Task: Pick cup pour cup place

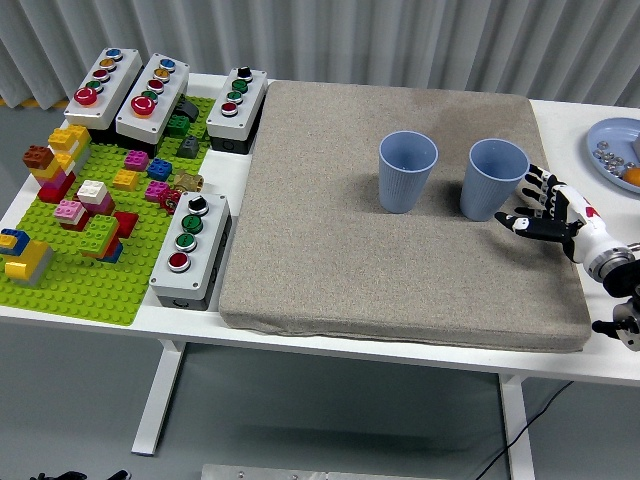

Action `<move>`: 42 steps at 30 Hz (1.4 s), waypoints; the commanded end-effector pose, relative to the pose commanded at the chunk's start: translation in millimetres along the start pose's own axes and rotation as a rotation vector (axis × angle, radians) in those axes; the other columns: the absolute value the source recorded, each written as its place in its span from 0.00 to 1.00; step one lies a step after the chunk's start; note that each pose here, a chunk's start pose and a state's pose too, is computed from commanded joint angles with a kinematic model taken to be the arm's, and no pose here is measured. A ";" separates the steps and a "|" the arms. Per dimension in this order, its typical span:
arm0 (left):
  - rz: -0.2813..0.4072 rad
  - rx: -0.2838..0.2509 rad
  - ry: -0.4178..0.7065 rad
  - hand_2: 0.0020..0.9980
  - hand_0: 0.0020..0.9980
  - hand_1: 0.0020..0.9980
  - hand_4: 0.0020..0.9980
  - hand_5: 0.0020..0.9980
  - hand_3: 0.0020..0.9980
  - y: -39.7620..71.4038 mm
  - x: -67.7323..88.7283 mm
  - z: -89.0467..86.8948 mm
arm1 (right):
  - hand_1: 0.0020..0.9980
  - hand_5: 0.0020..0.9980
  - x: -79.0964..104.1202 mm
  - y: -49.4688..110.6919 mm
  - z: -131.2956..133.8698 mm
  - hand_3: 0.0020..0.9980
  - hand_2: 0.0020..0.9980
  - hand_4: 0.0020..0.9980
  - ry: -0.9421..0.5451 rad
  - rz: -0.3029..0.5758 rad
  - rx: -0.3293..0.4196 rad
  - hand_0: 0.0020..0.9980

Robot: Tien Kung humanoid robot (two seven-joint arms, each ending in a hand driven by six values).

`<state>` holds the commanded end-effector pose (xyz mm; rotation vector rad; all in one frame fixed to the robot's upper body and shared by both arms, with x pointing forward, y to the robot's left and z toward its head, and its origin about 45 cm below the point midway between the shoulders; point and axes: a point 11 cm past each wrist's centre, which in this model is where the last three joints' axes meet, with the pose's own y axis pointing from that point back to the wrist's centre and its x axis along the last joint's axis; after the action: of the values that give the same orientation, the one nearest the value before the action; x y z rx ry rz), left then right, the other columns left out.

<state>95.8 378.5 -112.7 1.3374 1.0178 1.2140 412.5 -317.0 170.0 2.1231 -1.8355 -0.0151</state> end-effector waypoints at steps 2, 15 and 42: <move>0.001 0.001 0.001 0.81 0.77 0.75 0.50 0.97 0.64 0.0 0.6 -0.3 | 0.96 0.16 3.9 3.1 -3.5 1.00 1.00 0.85 0.000 0.004 0.011 0.99; 0.006 0.004 0.002 0.81 0.77 0.75 0.50 0.97 0.64 0.1 2.8 -2.0 | 0.96 0.16 19.3 8.6 -21.0 1.00 1.00 0.86 -0.028 0.042 0.062 0.98; 0.004 0.006 -0.018 0.80 0.77 0.75 0.50 0.96 0.64 0.2 3.3 -2.4 | 0.79 0.36 40.8 -19.3 -120.8 0.81 0.80 0.87 -0.637 0.326 0.414 0.88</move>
<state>93.8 382.1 -112.1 1.3530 1.0078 1.2006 464.8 -324.9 287.6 2.2098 -2.7461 -0.2875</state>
